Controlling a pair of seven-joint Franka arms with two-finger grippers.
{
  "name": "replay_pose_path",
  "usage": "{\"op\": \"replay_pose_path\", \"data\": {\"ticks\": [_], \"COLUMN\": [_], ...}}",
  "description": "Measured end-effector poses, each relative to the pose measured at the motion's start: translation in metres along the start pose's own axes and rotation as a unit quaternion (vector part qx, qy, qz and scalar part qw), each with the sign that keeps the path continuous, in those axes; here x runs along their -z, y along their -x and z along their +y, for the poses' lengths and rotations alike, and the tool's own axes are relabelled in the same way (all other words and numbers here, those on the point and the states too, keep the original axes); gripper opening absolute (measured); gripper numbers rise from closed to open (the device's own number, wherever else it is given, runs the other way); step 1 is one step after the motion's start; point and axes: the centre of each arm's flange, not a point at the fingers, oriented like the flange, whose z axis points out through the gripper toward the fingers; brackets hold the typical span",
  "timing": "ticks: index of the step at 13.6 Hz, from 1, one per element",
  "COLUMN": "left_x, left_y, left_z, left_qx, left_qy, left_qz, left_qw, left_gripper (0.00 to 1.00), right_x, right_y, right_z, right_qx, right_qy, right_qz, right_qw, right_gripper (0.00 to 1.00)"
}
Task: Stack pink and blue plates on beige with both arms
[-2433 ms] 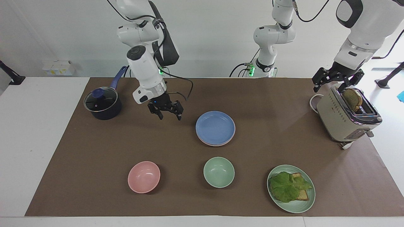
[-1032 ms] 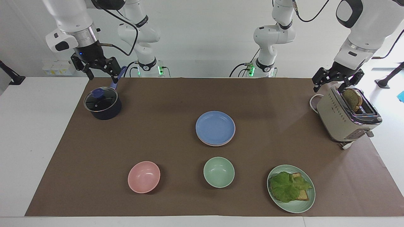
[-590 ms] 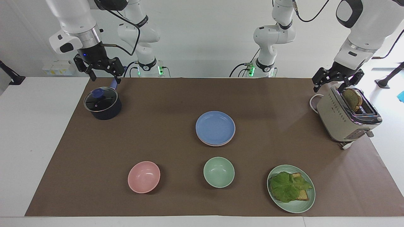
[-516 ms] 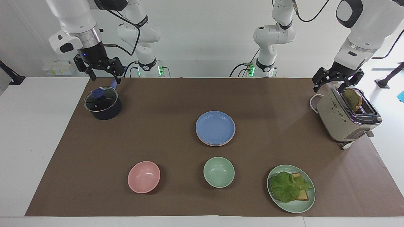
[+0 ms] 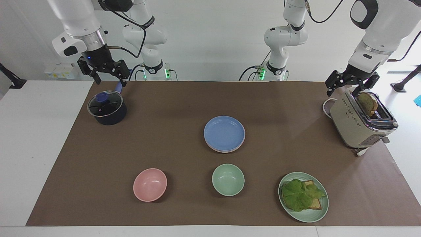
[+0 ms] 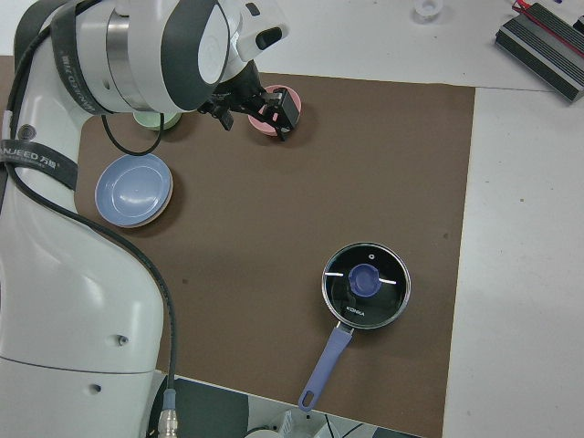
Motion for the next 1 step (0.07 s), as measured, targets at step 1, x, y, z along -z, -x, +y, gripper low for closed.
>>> {"op": "replay_pose_path", "data": {"ticks": [1], "left_x": [0.0000], "left_y": [0.0000], "left_z": [0.0000], "left_qx": [0.000], "left_qy": [0.000], "left_qz": [0.000], "left_qw": [1.000], "left_gripper": [1.00], "right_x": [-0.0003], "right_y": [0.0002], "right_z": [0.0009], "right_qx": [0.002], "right_qy": [0.000], "right_qz": [0.000], "right_qw": [1.000], "right_gripper": [1.00]}}
